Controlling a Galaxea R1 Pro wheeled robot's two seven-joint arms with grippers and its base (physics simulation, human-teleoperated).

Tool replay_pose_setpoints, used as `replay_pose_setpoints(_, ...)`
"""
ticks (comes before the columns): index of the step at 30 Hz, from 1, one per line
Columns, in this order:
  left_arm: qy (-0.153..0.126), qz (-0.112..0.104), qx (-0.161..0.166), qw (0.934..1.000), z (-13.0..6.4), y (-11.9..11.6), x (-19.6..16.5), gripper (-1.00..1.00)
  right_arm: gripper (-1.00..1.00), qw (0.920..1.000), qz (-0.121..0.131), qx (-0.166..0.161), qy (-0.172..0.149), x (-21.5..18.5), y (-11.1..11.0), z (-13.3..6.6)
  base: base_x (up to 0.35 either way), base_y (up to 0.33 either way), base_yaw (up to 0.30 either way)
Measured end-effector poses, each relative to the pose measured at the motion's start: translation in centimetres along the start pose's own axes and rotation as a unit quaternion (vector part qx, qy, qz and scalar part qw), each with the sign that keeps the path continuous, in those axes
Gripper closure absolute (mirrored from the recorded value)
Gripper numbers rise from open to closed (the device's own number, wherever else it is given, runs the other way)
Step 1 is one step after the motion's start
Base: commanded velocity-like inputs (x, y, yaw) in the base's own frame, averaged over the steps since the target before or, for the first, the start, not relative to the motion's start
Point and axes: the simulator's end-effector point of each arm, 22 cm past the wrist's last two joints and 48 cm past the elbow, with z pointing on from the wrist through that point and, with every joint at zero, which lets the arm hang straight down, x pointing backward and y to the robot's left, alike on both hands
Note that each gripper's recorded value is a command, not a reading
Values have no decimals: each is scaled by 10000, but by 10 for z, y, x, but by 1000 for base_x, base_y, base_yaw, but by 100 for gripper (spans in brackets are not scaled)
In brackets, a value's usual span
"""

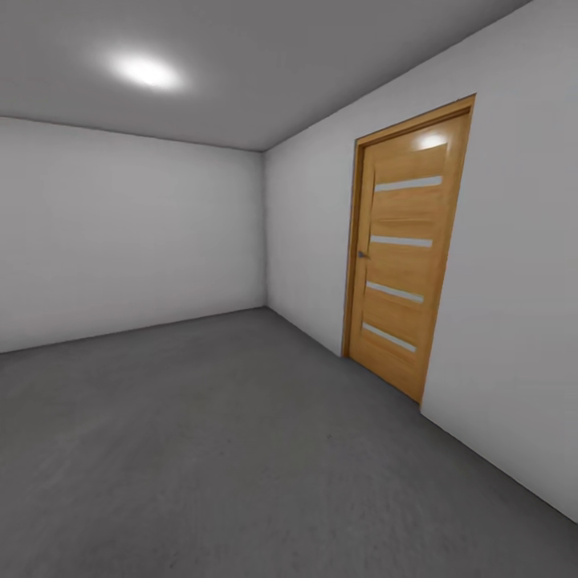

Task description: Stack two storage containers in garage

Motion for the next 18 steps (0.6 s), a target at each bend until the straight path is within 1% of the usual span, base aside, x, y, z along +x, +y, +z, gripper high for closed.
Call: replay_pose_setpoints(18, 13, -13, -20, 10000, 0, 3, 0, -100, -100, 10000, -5, -1, -4, 0, 0, 0, 322, 0, 0)
